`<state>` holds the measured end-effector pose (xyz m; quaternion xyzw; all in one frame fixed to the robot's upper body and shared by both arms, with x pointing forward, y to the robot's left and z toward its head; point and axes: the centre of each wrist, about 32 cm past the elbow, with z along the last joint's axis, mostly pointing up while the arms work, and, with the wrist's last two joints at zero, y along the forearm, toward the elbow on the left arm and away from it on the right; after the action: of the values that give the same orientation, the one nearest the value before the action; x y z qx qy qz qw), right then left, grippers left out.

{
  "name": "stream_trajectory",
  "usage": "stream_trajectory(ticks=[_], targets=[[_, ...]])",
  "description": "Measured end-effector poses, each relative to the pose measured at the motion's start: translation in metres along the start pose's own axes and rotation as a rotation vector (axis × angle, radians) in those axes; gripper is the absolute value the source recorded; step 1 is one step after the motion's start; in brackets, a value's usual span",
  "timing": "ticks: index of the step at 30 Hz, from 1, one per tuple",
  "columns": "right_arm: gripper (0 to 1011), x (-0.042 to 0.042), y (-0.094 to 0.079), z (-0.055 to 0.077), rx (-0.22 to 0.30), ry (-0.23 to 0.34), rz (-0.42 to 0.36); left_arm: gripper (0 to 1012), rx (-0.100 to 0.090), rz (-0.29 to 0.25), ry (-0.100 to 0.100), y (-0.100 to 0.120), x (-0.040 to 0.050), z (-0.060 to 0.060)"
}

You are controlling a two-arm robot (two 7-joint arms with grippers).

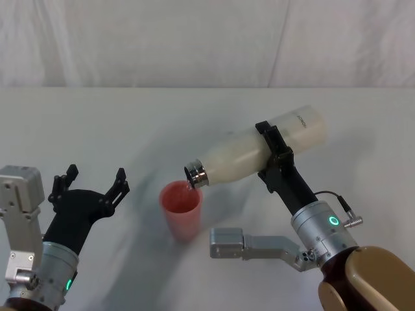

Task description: Grasp the thermos with one hand and pour water into the cup lid.

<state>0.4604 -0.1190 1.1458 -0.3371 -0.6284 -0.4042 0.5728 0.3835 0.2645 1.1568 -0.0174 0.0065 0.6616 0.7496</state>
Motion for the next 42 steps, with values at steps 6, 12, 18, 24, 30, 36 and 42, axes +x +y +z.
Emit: stream_trajectory(ticks=[6,12,18,24,30,36,42], targets=[[956,0.0,0.001,0.0,-0.003,0.006,0.0,1001,0.0,0.0,0.0,0.0,0.0,0.0],[956,-0.0012,0.0,0.001,-0.026,0.098,0.004,1001,0.0,0.0,0.0,0.0,0.0,0.0],[955,-0.0022,-0.001,0.0,-0.039,0.224,0.007,1001,0.0,0.0,0.0,0.0,0.0,0.0],[956,-0.0025,-0.003,-0.002,-0.041,0.313,0.018,1001,0.0,0.0,0.0,0.0,0.0,0.0],[956,0.0014,-0.006,-0.003,-0.036,0.422,0.04,1001,0.0,0.0,0.0,0.0,0.0,0.0],[955,0.0041,-0.01,-0.004,-0.038,0.514,0.061,1001,0.0,0.0,0.0,0.0,0.0,0.0],[956,0.0058,-0.014,-0.006,-0.051,0.597,0.066,1001,0.0,0.0,0.0,0.0,0.0,0.0]])
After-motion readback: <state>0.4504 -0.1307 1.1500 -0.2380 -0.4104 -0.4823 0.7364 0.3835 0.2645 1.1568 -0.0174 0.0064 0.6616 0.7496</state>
